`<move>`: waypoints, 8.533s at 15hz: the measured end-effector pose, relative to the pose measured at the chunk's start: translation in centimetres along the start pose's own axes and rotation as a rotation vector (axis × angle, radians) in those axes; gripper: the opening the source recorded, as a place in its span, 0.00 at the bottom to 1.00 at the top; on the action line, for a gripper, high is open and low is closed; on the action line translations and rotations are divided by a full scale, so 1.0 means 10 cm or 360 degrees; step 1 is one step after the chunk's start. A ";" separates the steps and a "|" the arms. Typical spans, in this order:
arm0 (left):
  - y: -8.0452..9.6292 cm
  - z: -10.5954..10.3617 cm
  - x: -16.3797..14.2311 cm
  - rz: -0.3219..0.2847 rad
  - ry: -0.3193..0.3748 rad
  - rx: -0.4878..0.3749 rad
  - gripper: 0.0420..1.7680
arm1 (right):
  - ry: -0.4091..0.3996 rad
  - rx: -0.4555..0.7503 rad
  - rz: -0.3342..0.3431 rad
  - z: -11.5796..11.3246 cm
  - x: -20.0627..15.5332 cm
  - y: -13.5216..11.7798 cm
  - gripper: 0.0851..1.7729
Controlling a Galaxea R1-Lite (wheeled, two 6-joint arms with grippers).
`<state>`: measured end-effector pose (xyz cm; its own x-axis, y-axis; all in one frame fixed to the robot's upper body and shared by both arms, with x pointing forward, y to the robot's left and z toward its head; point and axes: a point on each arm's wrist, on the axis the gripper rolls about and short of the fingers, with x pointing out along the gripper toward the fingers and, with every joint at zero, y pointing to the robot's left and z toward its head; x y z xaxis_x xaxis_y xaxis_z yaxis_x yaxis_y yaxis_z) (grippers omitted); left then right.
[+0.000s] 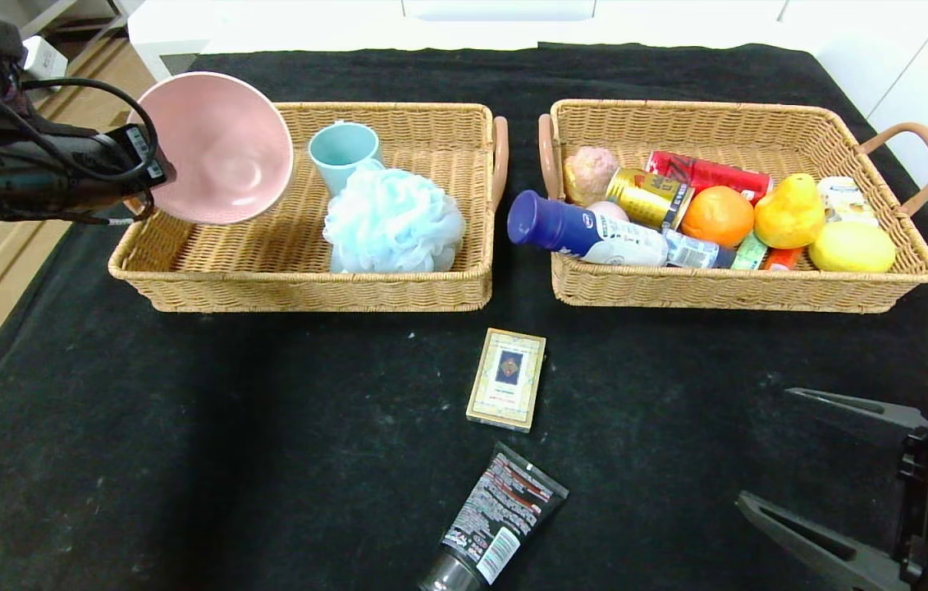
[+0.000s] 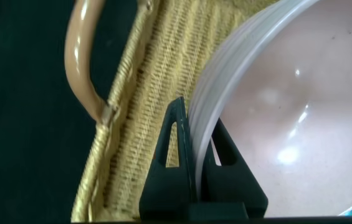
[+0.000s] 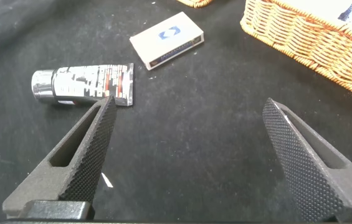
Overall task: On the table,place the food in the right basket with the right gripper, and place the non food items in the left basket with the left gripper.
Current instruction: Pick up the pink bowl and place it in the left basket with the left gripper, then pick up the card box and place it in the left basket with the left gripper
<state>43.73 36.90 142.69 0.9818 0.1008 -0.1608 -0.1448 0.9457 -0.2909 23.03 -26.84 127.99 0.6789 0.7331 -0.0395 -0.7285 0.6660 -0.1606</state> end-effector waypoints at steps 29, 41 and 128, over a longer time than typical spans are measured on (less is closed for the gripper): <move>-0.97 -0.61 -1.11 -0.0510 0.0501 0.0315 0.93 | -0.0035 -0.0019 0.0005 0.04 -0.04 0.02 0.96; -1.91 -1.41 -1.37 -0.0668 0.0685 0.0661 0.96 | -0.0052 -0.0039 0.0022 0.05 -0.08 0.05 0.96; -0.81 -0.63 -0.89 -0.0164 0.0091 0.0443 0.57 | -0.0063 -0.0054 0.0065 0.05 -0.09 0.10 0.96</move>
<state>35.36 26.44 140.54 0.9800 -0.0102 -0.1988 0.0023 0.9992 -0.0400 21.61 -26.74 128.36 0.6440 0.7650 -0.0079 -0.7516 0.6307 -0.1932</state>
